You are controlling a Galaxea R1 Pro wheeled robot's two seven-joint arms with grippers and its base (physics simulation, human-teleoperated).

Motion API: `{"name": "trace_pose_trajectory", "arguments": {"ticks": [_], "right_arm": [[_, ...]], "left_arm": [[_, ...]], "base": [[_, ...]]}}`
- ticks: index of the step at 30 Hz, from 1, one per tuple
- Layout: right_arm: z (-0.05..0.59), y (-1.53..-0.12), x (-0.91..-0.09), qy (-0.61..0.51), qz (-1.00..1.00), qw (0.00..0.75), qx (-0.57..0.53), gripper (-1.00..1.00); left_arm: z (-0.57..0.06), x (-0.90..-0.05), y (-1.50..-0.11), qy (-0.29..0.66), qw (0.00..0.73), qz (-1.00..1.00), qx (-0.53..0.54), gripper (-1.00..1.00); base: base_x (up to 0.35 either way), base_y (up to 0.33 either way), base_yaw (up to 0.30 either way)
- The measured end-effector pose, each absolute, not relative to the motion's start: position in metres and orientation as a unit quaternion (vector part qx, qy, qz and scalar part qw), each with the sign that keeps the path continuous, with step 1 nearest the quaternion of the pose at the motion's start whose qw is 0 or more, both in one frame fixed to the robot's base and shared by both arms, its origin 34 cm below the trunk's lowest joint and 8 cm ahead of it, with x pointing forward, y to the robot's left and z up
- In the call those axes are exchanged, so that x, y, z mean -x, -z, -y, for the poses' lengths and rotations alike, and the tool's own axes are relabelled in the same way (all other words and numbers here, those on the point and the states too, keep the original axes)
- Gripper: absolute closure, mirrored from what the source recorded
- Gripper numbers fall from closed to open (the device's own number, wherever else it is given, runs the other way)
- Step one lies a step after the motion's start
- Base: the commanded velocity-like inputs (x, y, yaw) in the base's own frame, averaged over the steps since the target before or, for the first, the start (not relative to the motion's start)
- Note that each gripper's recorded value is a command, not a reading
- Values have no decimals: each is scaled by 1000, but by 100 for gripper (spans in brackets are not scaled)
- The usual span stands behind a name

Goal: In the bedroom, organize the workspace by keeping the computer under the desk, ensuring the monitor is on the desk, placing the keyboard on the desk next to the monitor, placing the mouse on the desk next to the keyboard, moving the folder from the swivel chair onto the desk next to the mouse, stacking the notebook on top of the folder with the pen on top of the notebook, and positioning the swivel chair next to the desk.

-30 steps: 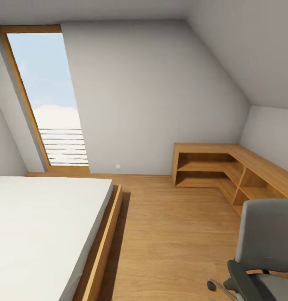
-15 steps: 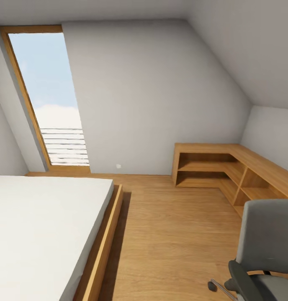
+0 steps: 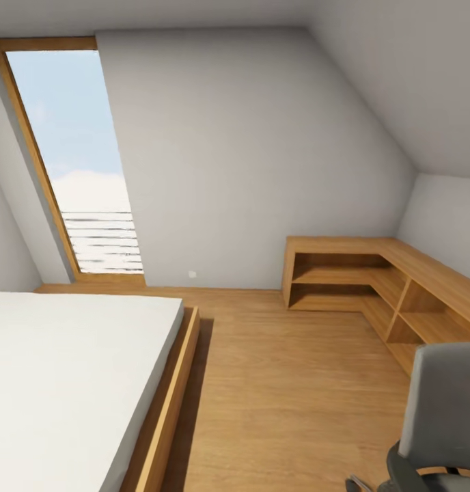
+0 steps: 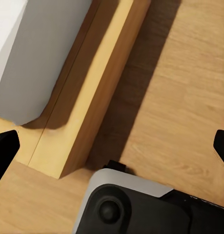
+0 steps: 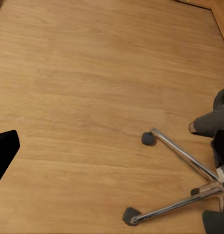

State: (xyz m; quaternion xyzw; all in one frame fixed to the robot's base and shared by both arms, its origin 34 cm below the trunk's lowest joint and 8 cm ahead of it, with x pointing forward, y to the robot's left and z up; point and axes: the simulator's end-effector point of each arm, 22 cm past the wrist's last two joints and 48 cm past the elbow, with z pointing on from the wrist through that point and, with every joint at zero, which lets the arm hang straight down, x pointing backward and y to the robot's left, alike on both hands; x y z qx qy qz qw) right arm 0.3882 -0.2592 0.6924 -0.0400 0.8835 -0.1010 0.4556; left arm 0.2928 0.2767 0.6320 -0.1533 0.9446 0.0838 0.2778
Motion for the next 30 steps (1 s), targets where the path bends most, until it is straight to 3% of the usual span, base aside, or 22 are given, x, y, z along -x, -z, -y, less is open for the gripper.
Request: {"name": "trace_pose_trajectory", "arguments": {"ticks": [9, 22, 30], "right_arm": [[261, -692, -388, 102, -884, 455, 40, -100], [262, -692, -388, 103, -884, 454, 40, -100], [262, -692, -387, 104, -884, 454, 41, -100]], "left_arm": [[-277, -293, -632, -84, 277, -945, 154, -100], [-276, -293, -632, -83, 277, -945, 153, -100], [-276, -293, -632, -83, 277, -945, 153, -100]], "base": [[157, 0, 0], [31, 0, 0], [236, 0, 0]]}}
